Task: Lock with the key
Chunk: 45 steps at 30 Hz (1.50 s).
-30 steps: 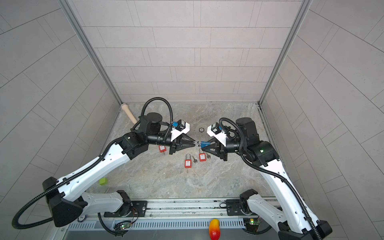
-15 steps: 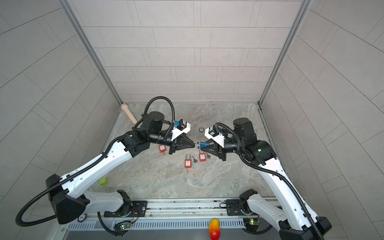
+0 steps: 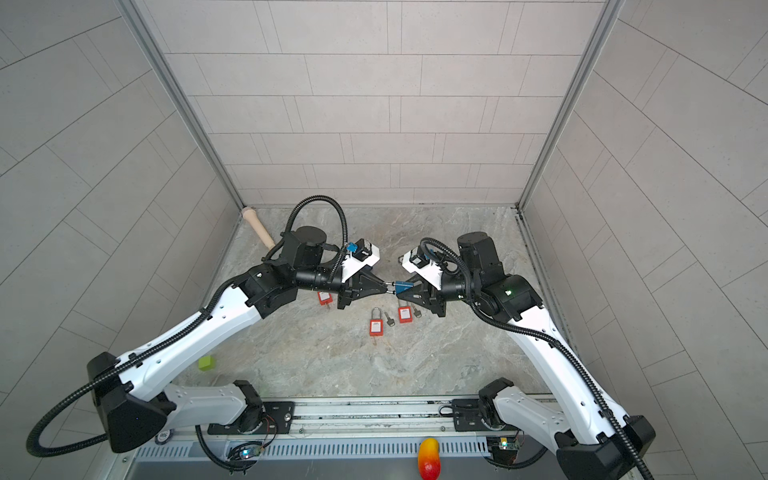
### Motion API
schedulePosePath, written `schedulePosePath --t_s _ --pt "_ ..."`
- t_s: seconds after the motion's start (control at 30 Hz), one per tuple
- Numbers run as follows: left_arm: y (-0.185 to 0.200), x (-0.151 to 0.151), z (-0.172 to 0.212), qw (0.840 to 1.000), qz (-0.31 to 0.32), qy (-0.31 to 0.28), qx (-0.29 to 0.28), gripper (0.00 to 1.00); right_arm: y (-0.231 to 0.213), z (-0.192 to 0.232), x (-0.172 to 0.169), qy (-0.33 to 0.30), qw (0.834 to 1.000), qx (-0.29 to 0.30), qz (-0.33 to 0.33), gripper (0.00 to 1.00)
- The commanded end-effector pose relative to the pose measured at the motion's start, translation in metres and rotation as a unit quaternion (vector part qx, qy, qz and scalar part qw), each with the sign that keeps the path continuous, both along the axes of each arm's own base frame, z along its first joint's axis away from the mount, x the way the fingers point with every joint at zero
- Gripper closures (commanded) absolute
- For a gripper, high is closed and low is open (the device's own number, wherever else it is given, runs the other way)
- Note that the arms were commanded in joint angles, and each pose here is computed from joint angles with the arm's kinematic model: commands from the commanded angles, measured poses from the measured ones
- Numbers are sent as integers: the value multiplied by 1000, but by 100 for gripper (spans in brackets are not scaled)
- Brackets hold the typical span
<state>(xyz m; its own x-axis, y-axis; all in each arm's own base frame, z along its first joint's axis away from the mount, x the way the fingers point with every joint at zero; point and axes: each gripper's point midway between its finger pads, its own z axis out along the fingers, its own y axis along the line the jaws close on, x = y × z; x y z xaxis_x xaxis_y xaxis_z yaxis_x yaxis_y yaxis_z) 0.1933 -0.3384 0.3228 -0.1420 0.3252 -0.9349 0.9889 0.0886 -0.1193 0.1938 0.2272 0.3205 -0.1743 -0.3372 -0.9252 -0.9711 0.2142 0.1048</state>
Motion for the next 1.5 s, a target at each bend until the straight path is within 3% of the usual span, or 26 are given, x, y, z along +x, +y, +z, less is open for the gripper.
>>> schedulePosePath --t_s 0.0,0.23,0.4,0.57,0.73,0.87,1.1,1.47 --pt "-30 -31 37 992 -79 -55 -83 100 24 40 -4 -54 995 65 55 100" --pt "-41 -38 43 988 -90 -11 -127 100 28 44 11 -69 995 70 34 100" --pt "-43 -40 40 989 -93 -13 -118 100 28 39 14 -70 995 60 29 100" --pt "-15 -17 36 994 -54 -33 -85 100 10 21 10 -59 998 8 -3 100" --pt "8 -12 40 996 -41 -48 -61 100 -22 0 -2 -57 996 -38 -59 69" --pt "10 -12 43 996 -41 -55 -53 100 -40 -9 -16 -61 992 -55 -91 55" --pt "9 -12 51 996 -39 -57 -58 100 -48 -10 -25 -59 991 -72 -91 53" --pt "12 -20 41 996 -45 -66 -30 100 -42 10 -11 -95 990 -68 -80 61"
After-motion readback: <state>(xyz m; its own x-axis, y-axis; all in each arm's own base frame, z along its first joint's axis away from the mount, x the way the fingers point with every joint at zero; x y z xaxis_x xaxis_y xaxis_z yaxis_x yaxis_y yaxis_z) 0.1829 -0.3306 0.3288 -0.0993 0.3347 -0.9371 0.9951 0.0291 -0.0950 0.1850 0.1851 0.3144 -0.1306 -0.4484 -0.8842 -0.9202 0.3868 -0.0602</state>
